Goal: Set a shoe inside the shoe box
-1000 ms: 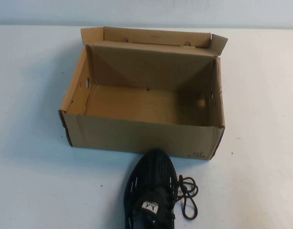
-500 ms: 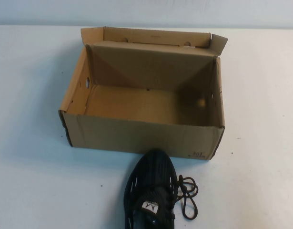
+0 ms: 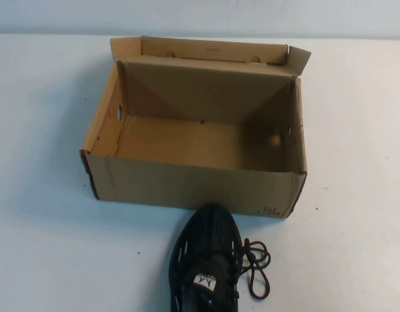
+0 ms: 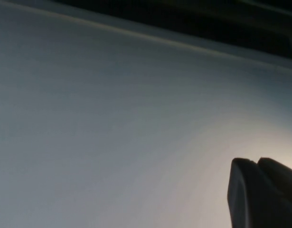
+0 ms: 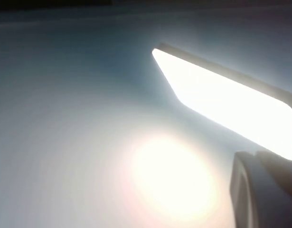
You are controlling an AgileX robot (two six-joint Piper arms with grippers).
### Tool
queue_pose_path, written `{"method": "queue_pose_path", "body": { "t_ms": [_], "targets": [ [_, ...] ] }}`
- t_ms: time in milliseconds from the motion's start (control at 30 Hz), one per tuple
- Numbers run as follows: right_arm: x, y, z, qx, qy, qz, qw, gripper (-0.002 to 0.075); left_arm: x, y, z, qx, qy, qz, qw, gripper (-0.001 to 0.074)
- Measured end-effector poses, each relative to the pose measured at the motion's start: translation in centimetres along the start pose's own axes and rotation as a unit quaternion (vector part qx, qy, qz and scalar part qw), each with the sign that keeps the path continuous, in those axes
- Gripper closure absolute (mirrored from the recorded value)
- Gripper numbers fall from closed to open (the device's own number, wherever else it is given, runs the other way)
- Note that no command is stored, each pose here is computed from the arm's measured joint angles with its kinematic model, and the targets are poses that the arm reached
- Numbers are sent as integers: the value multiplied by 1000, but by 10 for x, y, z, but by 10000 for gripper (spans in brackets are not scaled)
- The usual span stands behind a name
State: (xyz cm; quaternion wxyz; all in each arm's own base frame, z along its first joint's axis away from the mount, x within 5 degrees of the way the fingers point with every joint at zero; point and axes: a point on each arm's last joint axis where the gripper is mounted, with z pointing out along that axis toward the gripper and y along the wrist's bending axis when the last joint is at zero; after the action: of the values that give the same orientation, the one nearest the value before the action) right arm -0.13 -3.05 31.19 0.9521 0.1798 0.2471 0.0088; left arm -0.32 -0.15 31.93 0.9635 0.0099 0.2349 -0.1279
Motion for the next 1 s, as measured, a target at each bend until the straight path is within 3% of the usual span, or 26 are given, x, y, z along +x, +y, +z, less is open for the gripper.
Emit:
{"method": "queue_pose_path", "body": {
  "t_ms": [300, 467, 567, 667, 800, 1000],
  "targets": [
    [-75, 38, 45, -66, 26, 160, 985, 742, -80, -9, 50, 0, -24, 2, 1000, 736],
    [-88, 61, 72, -98, 116, 158, 976, 742, -106, -11, 72, -13, 46, 1, 999, 736],
    [-77, 73, 86, -110, 213, 145, 960, 742, -101, -10, 85, -26, 126, 0, 992, 736],
    [-53, 80, 95, -112, 317, 129, 933, 742, -81, -7, 91, -40, 217, -1, 975, 736],
    [-12, 83, 94, -105, 459, 101, 876, 742, -57, -3, 87, -53, 330, 12, 942, 736],
    [23, 82, 82, -96, 597, 65, 794, 742, -42, -1, 78, -59, 393, 17, 918, 736]
  ]
}}
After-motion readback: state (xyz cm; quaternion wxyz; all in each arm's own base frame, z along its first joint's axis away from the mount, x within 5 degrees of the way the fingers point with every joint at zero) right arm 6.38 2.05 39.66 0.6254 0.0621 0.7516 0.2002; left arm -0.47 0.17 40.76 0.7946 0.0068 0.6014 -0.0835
